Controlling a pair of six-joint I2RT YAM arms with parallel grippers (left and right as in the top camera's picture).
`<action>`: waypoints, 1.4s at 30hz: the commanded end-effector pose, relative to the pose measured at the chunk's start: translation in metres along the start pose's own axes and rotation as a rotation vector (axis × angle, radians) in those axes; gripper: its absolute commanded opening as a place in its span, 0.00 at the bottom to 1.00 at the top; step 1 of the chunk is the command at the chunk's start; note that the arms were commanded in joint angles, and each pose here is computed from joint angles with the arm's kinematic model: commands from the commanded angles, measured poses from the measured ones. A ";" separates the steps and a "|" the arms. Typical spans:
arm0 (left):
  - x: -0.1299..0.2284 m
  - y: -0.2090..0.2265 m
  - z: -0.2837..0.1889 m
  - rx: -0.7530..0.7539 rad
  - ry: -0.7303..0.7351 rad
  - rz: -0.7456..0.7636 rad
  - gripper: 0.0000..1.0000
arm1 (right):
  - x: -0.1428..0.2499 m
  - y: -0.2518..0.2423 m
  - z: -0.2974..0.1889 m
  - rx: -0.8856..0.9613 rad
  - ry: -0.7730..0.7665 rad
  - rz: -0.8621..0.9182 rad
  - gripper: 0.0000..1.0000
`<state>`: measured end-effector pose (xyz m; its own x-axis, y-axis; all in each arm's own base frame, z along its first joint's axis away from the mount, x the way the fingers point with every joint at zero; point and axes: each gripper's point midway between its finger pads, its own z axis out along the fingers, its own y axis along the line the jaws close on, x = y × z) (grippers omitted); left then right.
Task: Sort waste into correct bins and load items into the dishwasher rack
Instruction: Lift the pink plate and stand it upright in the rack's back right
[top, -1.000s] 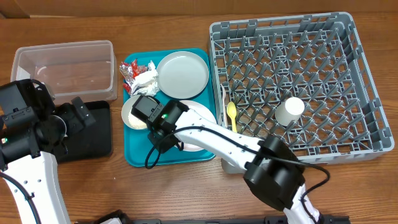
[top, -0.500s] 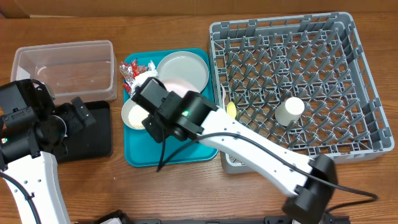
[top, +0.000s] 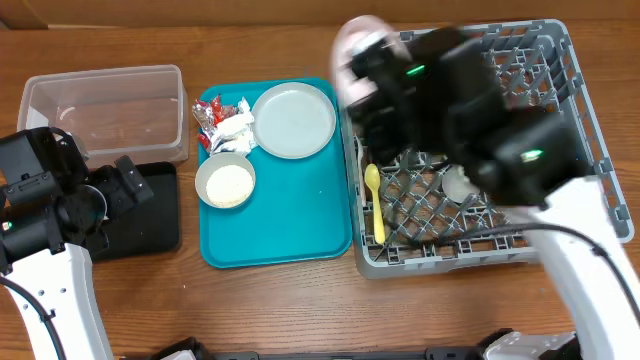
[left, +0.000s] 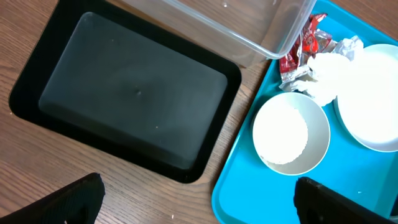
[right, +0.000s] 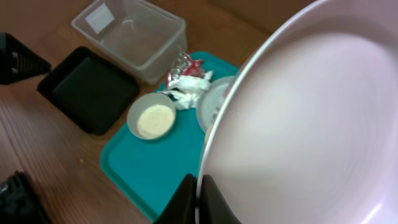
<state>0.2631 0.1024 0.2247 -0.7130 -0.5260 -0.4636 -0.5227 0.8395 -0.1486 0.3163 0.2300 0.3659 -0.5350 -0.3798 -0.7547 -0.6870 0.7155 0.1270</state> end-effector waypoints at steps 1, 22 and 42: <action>-0.005 -0.001 -0.003 0.007 -0.011 0.018 1.00 | -0.002 -0.026 -0.021 -0.161 -0.064 -0.079 0.04; -0.005 -0.001 -0.003 0.007 -0.011 0.018 1.00 | 0.097 -0.221 0.022 -0.100 0.089 0.159 0.04; -0.005 -0.001 -0.003 0.007 -0.011 0.018 1.00 | 0.111 -0.257 0.002 -0.181 -0.053 0.287 0.04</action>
<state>0.2631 0.1024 0.2247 -0.7130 -0.5260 -0.4636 -0.5227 0.8395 -0.1486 0.4342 0.0082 0.2335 -0.7307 -0.1654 -0.6623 -0.5656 0.6899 0.4518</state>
